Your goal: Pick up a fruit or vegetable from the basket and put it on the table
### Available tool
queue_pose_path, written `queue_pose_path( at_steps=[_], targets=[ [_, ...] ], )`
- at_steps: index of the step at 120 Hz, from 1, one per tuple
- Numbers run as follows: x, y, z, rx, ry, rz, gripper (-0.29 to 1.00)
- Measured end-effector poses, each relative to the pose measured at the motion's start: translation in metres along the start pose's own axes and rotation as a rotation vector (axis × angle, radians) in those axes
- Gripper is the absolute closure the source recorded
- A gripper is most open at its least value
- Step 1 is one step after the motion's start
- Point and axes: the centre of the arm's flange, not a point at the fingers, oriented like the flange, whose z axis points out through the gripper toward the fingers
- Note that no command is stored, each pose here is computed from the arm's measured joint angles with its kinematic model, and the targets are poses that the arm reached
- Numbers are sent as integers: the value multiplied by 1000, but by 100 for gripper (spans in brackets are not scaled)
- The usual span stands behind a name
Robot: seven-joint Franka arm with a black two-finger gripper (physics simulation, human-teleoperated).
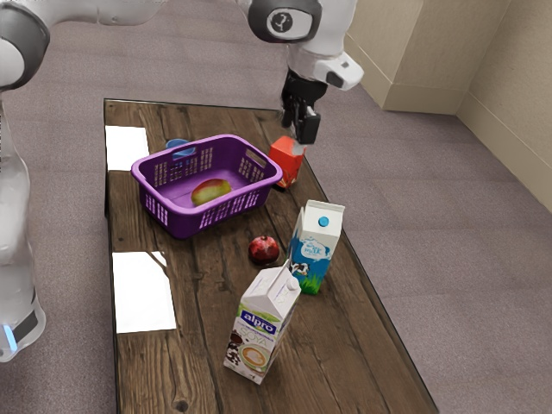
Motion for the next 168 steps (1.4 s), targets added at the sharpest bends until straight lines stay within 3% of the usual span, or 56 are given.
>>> queue_pose_path(
  at_steps=[24,44,63,106,130,168],
  targets=[
    [10,-5,27,34,12,-29,2],
    [-18,-94,85,-22,-83,-226,2],
    [-37,-100,154,-72,-167,-262,2],
    [-68,-123,219,-158,-182,-402,3],
    [-69,-110,198,-187,-157,-405,4],
    [-92,-111,196,-247,-254,-411,3]
  ],
)
